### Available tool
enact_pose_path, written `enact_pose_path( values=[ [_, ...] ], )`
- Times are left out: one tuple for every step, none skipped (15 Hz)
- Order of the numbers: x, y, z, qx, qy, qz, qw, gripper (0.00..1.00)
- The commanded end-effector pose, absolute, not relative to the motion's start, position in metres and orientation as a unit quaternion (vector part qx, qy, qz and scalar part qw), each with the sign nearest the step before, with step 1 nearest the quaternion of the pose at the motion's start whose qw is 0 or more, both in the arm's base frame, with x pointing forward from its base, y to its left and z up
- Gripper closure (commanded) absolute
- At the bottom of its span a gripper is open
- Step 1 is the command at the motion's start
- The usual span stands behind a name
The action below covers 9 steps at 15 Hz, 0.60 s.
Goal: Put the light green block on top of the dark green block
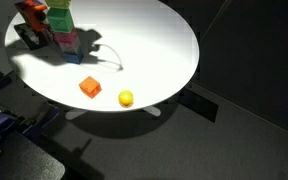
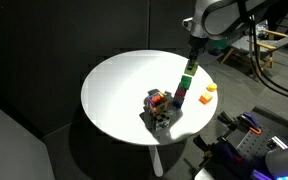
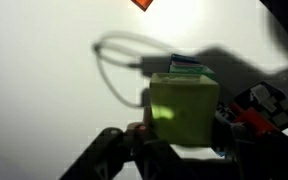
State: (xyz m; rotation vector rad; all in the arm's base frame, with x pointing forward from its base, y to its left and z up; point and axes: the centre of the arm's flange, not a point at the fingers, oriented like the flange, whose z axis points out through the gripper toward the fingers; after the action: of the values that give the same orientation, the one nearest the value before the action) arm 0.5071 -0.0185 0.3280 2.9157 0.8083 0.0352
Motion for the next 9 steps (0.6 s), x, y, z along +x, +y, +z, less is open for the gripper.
enact_pose_path(
  values=[
    [0.5059, -0.0143, 0.3352, 0.957, 0.284, 0.005, 0.063, 0.70],
    [0.5062, -0.0128, 0.3345, 0.957, 0.285, 0.005, 0.063, 0.70],
    [0.5065, -0.0115, 0.3339, 0.957, 0.285, 0.005, 0.064, 0.70],
    [0.5067, -0.0104, 0.3332, 0.956, 0.285, 0.004, 0.063, 0.70],
    [0.5070, -0.0092, 0.3319, 0.956, 0.286, 0.004, 0.064, 0.70],
    [0.5072, -0.0083, 0.3307, 0.956, 0.286, 0.004, 0.065, 0.70],
    [0.5073, -0.0076, 0.3299, 0.956, 0.287, 0.003, 0.065, 0.70],
    [0.5074, -0.0071, 0.3289, 0.956, 0.287, 0.002, 0.065, 0.70],
    [0.5076, -0.0068, 0.3281, 0.956, 0.287, 0.001, 0.065, 0.70]
  ],
)
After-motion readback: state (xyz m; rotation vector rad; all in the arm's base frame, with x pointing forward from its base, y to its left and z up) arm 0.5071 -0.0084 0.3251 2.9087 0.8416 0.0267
